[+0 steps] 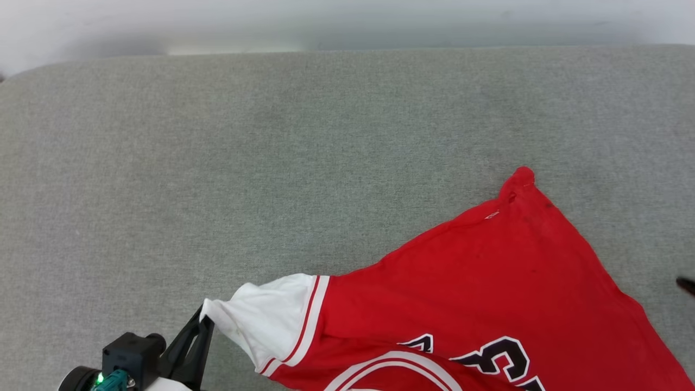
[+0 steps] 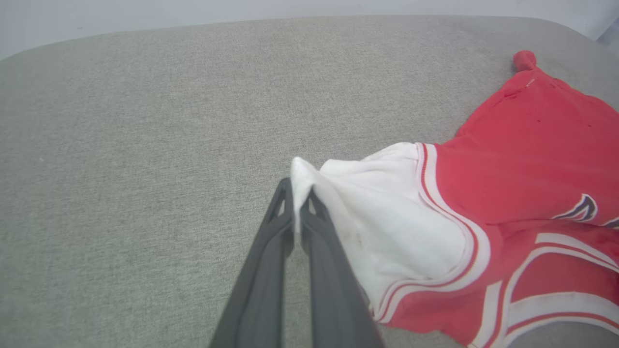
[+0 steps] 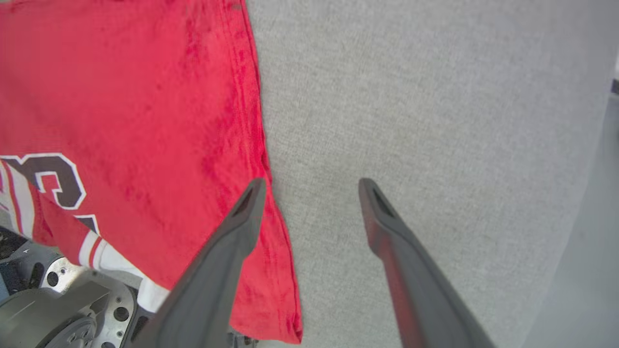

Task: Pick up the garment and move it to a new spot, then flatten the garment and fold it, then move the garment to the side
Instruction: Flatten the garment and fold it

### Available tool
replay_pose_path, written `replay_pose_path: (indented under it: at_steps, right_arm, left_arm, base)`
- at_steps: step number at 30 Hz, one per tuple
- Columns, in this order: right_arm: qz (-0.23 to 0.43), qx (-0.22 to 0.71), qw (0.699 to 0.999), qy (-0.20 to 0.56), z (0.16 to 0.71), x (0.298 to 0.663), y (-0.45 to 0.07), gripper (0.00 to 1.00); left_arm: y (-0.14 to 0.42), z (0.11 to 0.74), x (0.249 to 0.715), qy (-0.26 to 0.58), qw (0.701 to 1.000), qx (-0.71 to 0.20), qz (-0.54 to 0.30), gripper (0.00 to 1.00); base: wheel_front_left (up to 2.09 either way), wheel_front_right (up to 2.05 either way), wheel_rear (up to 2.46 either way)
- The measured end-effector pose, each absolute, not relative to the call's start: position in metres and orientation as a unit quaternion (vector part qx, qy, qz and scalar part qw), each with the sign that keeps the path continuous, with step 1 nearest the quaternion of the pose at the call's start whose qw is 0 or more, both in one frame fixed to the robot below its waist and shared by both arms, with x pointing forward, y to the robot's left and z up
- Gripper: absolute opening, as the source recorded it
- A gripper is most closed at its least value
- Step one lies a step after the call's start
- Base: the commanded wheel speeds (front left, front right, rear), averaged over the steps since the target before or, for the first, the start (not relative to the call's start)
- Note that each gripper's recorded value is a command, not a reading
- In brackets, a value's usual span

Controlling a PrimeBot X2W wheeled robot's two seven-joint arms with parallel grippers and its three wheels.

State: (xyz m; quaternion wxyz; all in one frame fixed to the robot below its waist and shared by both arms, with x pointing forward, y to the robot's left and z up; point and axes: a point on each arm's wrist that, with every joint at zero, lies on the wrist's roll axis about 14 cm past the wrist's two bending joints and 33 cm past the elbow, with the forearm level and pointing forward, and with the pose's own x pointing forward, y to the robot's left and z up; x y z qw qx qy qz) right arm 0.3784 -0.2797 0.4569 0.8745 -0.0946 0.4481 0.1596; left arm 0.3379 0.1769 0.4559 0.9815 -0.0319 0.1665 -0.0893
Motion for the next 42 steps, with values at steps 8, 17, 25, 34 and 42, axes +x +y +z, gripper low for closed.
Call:
replay_pose_path:
  at_steps: [8, 17, 25, 34, 42]
  right_arm:
    - [0.212, -0.178, 0.854, 0.441, 0.484, 0.435, -0.239, 1.00]
    - [0.249, -0.227, 0.800, 0.497, 0.447, 0.486, -0.186, 1.00]
    - [0.270, -0.204, 0.773, 0.536, 0.386, 0.508, -0.152, 1.00]
    - [0.290, -0.197, 0.767, 0.537, 0.367, 0.501, -0.143, 0.00]
    - [0.307, -0.175, 0.843, 0.405, 0.436, 0.517, -0.128, 0.00]
  left_arm:
    - [0.177, 0.453, 0.348, 0.166, 0.982, -0.031, -0.089, 0.00]
    - [0.179, 0.443, 0.360, 0.174, 0.981, -0.031, -0.083, 0.00]
    - [0.179, 0.429, 0.368, 0.186, 0.979, -0.036, -0.075, 0.00]
    - [0.181, 0.426, 0.369, 0.186, 0.979, -0.035, -0.070, 0.00]
    - [0.185, 0.463, 0.372, 0.130, 0.988, -0.015, -0.078, 0.00]
  base:
    - [0.00, 0.00, 0.00]
    - [0.00, 0.00, 0.00]
    - [0.00, 0.00, 0.00]
    - [0.00, 0.00, 0.00]
    - [0.00, 0.00, 0.00]
